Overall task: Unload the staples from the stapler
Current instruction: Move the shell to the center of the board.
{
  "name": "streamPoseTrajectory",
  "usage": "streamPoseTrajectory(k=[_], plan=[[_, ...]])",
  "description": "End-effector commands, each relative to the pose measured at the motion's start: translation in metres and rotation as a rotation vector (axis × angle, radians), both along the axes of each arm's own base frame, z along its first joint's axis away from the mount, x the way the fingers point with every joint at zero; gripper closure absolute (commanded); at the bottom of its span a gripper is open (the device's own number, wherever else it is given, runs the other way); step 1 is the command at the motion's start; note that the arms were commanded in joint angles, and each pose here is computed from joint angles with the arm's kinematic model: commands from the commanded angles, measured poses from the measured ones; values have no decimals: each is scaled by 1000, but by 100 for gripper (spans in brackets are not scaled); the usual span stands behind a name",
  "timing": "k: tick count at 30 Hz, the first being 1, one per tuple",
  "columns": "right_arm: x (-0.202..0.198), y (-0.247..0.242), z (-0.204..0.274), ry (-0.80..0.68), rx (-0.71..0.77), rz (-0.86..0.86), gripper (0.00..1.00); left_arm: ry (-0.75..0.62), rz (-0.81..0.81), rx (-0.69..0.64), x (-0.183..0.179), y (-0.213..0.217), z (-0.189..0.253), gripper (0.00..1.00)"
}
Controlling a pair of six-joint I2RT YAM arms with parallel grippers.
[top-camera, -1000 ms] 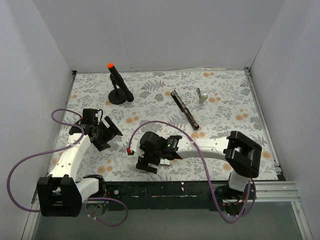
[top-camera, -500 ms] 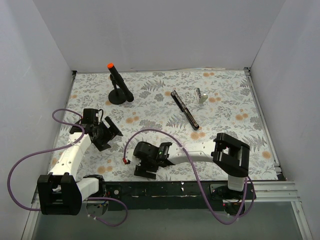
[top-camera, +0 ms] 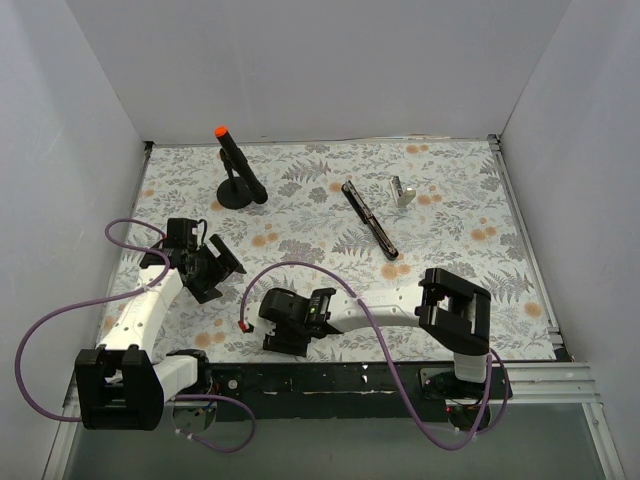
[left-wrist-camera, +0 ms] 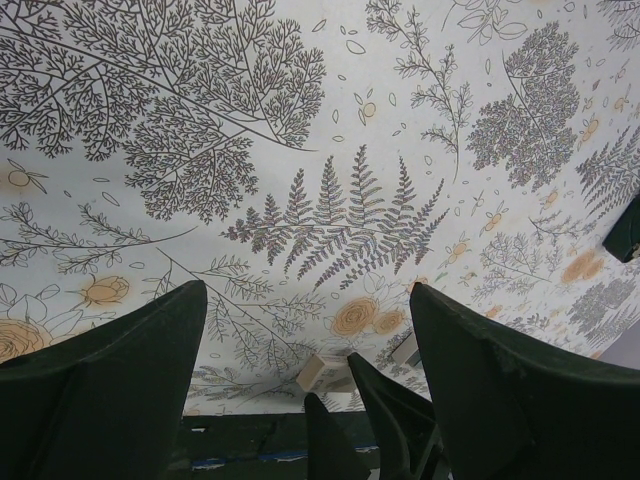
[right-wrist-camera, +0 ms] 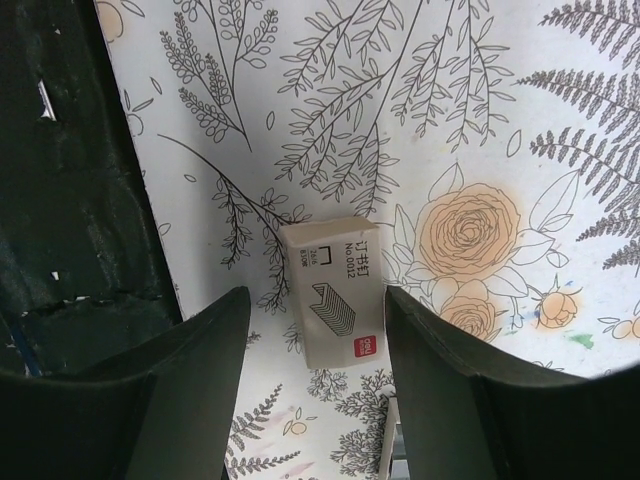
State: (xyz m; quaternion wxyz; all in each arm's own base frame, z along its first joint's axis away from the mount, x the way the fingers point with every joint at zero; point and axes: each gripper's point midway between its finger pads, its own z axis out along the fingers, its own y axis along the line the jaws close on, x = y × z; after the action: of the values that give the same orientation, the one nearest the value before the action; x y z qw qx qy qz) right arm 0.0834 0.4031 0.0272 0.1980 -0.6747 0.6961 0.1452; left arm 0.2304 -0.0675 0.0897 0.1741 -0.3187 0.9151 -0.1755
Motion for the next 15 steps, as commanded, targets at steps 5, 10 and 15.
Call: streamPoseTrajectory(k=[5, 10, 15], plan=[[2, 8, 4, -22, -1, -15, 39, -10, 0, -13, 1, -1, 0, 18], [5, 6, 3, -39, -9, -24, 42, -6, 1, -13, 1, -1, 0, 18], [9, 7, 5, -56, -9, -48, 44, -6, 1, -13, 0, -1, 0, 18]])
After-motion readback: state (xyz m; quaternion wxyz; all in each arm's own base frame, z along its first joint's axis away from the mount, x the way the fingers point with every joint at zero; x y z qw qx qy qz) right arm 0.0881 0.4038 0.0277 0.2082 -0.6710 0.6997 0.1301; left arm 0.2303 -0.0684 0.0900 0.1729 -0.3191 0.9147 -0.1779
